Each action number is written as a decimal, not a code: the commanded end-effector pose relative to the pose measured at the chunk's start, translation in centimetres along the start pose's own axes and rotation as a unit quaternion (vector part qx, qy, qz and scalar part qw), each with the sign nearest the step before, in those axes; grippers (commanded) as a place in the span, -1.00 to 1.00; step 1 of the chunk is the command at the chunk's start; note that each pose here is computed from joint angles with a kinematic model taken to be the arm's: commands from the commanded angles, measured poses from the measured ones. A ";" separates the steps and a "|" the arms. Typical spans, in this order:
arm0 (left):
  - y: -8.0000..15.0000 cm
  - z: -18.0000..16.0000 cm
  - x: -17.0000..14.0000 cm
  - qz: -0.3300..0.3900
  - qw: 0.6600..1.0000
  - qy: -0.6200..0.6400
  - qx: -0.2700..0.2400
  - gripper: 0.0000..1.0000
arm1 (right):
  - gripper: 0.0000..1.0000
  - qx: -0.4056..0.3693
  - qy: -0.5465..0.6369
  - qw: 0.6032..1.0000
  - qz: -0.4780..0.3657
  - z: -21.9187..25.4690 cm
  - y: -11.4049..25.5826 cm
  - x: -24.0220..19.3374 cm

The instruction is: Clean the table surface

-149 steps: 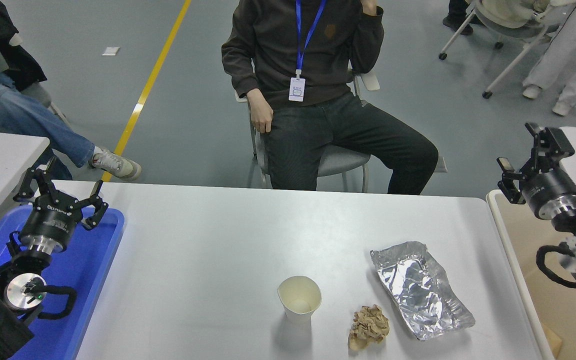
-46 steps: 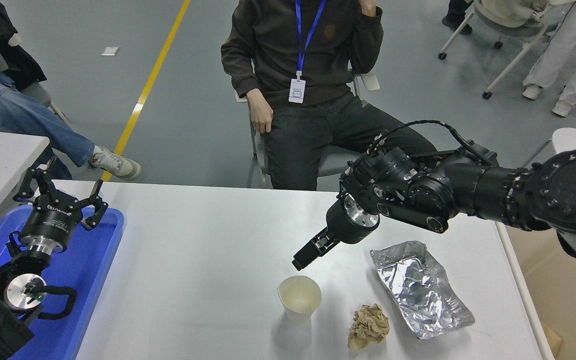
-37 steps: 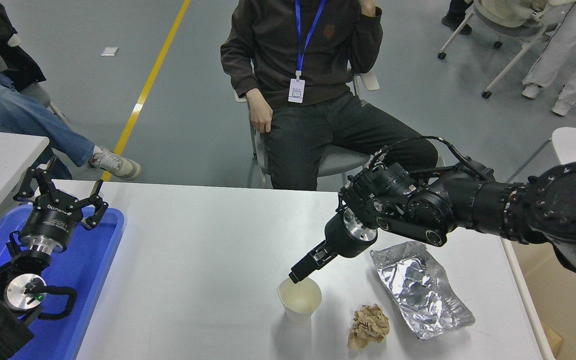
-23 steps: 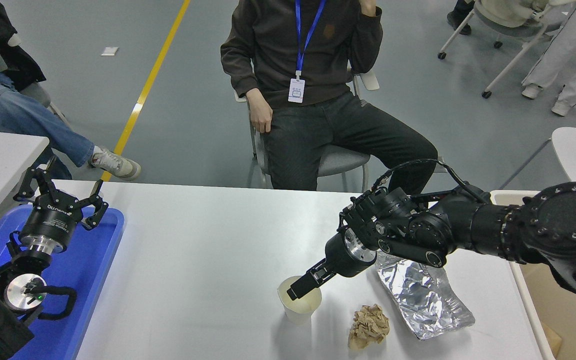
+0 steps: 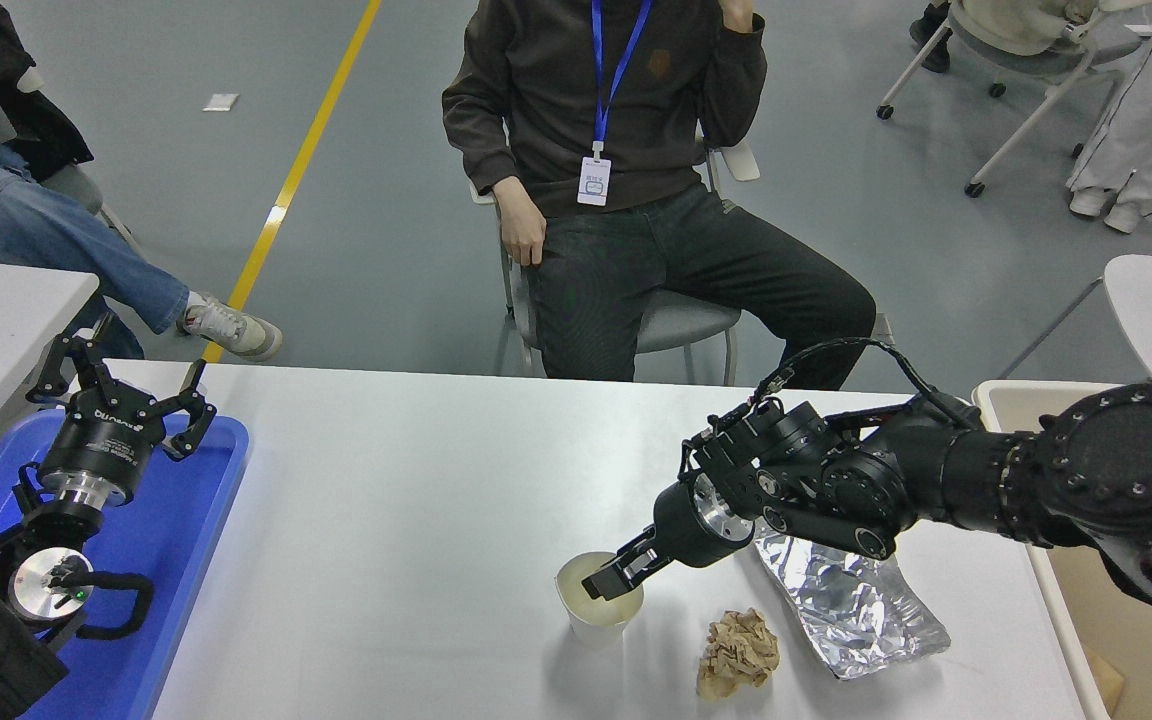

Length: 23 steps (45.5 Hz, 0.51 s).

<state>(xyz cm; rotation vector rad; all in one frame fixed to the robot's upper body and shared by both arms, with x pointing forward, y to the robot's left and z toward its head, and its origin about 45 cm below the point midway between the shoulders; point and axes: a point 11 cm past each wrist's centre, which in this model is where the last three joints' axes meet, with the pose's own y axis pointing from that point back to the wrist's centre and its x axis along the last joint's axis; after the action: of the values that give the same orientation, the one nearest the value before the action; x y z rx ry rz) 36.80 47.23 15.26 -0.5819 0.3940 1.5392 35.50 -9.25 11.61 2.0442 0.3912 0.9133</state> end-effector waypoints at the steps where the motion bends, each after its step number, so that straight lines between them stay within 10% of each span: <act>1: 0.0 0.0 0.0 0.000 1.000 0.000 0.001 1.00 | -1.00 -0.005 0.004 1.000 -0.001 0.3 0.0 -0.2; 23: 0.0 0.0 0.0 0.000 1.000 0.000 0.001 1.00 | -1.00 0.010 0.006 1.000 0.008 -0.1 0.4 0.7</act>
<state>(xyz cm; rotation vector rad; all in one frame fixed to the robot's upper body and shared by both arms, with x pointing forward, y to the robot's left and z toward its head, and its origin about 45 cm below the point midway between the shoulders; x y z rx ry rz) 36.80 47.23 15.26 -0.5818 0.3940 1.5392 35.72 -9.44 11.66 2.0371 0.3904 0.9241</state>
